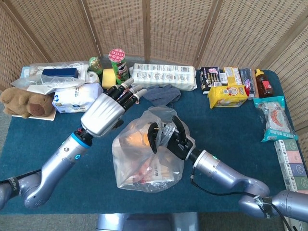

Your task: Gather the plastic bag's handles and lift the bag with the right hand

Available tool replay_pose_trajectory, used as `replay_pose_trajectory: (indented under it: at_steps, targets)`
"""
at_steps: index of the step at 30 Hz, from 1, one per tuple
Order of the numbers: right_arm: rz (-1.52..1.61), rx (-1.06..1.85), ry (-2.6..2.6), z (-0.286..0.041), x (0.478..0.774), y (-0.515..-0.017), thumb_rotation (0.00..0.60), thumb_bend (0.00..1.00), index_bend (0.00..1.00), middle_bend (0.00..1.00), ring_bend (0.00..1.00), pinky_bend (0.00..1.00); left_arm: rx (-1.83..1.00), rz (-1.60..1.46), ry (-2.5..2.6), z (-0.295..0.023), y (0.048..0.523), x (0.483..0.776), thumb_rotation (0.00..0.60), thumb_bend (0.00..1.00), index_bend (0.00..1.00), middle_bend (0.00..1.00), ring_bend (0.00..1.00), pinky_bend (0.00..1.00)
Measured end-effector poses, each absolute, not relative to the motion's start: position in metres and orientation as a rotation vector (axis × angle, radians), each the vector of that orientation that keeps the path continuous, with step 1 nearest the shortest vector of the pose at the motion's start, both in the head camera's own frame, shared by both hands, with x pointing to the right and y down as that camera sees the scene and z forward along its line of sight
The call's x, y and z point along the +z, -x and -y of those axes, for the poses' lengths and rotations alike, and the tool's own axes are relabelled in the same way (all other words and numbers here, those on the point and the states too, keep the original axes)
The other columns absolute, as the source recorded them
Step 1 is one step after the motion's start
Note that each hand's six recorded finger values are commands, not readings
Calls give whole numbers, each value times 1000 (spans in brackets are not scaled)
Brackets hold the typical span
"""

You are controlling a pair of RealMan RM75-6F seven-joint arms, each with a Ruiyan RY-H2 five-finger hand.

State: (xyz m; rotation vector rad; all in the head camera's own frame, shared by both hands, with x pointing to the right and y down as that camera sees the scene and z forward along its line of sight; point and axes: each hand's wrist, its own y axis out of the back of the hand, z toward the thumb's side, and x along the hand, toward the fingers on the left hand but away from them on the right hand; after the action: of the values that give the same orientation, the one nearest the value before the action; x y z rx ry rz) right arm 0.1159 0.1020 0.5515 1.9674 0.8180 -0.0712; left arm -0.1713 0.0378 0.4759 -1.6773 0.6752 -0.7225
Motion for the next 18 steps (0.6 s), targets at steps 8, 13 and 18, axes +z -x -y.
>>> replay_pose_trajectory:
  at_steps: [8, 13, 18]
  targets:
    - [-831, -51, -1926, -95, 545, -120, 281, 209, 488, 573, 589, 635, -791, -749, 1630, -55, 224, 472, 600, 119, 21, 132, 0, 235]
    - [-851, -35, -1908, -90, 540, -125, 375, 210, 516, 600, 620, 667, -854, -762, 1626, -75, 253, 477, 600, 119, 21, 132, 0, 235]
    - [-898, -11, -1842, -84, 538, -134, 492, 215, 589, 671, 696, 741, -979, -772, 1644, -99, 287, 490, 600, 119, 21, 132, 0, 235]
